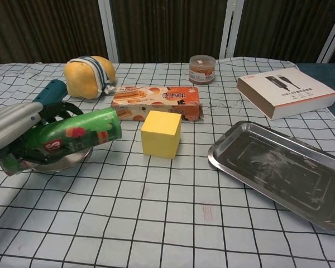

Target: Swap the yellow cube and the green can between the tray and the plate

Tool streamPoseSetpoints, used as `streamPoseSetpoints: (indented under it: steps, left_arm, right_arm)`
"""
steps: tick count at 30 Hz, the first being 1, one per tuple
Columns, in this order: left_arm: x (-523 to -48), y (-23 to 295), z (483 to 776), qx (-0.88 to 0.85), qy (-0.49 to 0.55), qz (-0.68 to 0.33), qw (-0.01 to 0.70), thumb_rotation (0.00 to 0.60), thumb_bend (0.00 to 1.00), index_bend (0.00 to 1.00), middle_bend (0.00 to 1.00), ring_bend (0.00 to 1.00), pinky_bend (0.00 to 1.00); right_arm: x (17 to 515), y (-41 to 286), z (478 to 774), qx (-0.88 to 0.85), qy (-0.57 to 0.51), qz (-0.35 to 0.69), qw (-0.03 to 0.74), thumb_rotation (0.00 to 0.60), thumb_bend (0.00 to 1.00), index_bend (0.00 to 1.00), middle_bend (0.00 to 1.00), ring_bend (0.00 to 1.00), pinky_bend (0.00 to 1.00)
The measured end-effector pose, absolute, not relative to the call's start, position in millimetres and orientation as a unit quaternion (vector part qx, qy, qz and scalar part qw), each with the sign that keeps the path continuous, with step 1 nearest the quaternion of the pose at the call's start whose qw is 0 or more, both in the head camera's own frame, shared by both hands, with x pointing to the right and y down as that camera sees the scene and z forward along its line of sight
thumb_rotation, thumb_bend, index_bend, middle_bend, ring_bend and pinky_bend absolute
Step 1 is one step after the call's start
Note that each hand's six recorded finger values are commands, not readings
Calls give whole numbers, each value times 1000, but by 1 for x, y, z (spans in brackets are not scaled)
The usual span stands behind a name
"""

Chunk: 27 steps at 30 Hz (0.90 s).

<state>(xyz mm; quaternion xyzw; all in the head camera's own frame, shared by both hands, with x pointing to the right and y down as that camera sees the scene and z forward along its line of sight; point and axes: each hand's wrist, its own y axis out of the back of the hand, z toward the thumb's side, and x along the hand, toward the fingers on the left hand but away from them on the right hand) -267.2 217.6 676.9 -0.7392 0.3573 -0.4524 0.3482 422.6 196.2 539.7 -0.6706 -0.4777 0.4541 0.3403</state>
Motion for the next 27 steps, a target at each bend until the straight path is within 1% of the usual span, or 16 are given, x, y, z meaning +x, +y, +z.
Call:
streamPoseSetpoints:
  steps: [7, 9, 12, 17, 22, 27]
  left_arm:
    - [-215, 259, 629, -813, 306, -322, 377, 600, 538, 381, 493, 503, 625]
    - [-204, 270, 623, -827, 287, -298, 381, 600, 537, 381, 492, 503, 625]
    - [-193, 279, 624, -840, 262, -282, 383, 600, 537, 381, 487, 502, 624]
    - [-176, 272, 636, -839, 239, -274, 405, 600, 537, 381, 477, 499, 624]
    - [-158, 262, 643, -824, 228, -264, 447, 600, 537, 381, 476, 499, 624]
    - [-142, 265, 647, -828, 216, -255, 450, 600, 536, 381, 461, 487, 624]
  right_arm:
    - [423, 197, 537, -672, -481, 449, 340, 600, 125, 22, 0, 0, 0]
    - [423, 197, 536, -672, -483, 447, 340, 600, 125, 23, 0, 0, 0]
    - [424, 198, 535, -673, -484, 445, 340, 600, 125, 24, 0, 0, 0]
    - [425, 197, 534, -673, -486, 443, 339, 600, 125, 27, 0, 0, 0]
    - [425, 197, 534, -675, -485, 442, 338, 600, 125, 30, 0, 0, 0]
    - [426, 197, 533, -675, -486, 441, 336, 600, 125, 29, 0, 0, 0]
